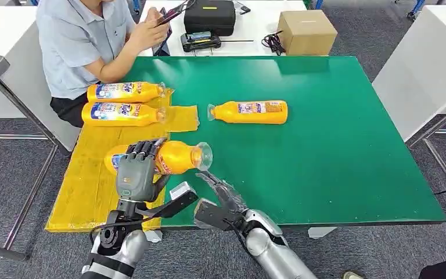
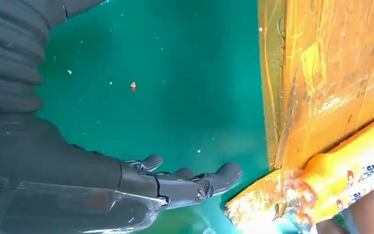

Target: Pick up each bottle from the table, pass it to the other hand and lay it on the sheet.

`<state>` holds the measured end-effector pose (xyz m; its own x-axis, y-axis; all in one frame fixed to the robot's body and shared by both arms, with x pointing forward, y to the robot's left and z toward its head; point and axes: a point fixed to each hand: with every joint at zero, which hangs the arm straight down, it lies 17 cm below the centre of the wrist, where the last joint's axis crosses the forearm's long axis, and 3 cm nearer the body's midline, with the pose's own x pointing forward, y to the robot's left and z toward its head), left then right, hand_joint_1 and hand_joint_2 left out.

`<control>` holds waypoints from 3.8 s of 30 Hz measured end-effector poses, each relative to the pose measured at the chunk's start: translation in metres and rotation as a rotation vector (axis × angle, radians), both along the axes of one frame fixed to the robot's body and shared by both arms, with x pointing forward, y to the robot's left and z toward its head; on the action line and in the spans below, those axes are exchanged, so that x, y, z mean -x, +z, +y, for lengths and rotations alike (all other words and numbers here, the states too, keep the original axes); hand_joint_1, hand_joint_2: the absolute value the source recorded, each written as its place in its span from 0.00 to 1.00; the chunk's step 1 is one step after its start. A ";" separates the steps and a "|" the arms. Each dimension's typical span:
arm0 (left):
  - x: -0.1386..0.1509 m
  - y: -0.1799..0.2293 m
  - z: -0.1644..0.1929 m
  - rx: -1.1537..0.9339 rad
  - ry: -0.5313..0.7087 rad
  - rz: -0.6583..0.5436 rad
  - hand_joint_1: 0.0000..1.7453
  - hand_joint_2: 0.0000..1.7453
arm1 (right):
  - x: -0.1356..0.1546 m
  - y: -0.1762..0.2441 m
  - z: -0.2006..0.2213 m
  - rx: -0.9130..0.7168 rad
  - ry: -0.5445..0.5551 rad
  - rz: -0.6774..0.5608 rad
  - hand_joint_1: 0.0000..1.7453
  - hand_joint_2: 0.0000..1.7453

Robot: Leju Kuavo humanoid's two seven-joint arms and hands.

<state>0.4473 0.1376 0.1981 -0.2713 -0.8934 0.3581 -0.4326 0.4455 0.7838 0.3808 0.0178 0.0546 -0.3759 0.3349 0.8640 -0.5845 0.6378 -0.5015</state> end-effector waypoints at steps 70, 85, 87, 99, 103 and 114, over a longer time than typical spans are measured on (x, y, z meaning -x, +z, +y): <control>0.038 -0.008 0.086 0.608 -0.025 -0.037 0.00 1.00 | 0.039 0.152 -0.070 -0.440 -0.120 -0.289 0.00 0.00; 0.075 0.010 0.127 1.007 -0.042 -0.125 0.00 1.00 | 0.010 0.104 -0.161 0.037 -0.503 -0.428 0.00 1.00; 0.077 0.013 0.127 1.009 -0.042 -0.132 0.00 1.00 | 0.010 0.097 -0.164 0.070 -0.506 -0.423 0.00 1.00; 0.072 0.017 0.096 1.051 -0.137 -0.063 0.00 1.00 | -0.005 0.027 -0.204 0.449 -0.536 -0.368 0.00 1.00; 0.070 0.018 0.074 1.042 -0.189 -0.022 0.00 1.00 | -0.014 0.015 -0.217 0.469 -0.542 -0.333 0.00 1.00; 0.068 0.023 0.034 1.030 -0.289 0.030 0.00 1.00 | -0.045 -0.001 -0.225 0.549 -0.537 -0.334 0.00 1.00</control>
<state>0.3794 0.1714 0.2211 -0.4024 -0.0602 0.9135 -0.1914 0.9813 -0.0196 0.4255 -0.2068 0.0540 -0.2521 0.8824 0.3973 -0.0368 0.4016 -0.9151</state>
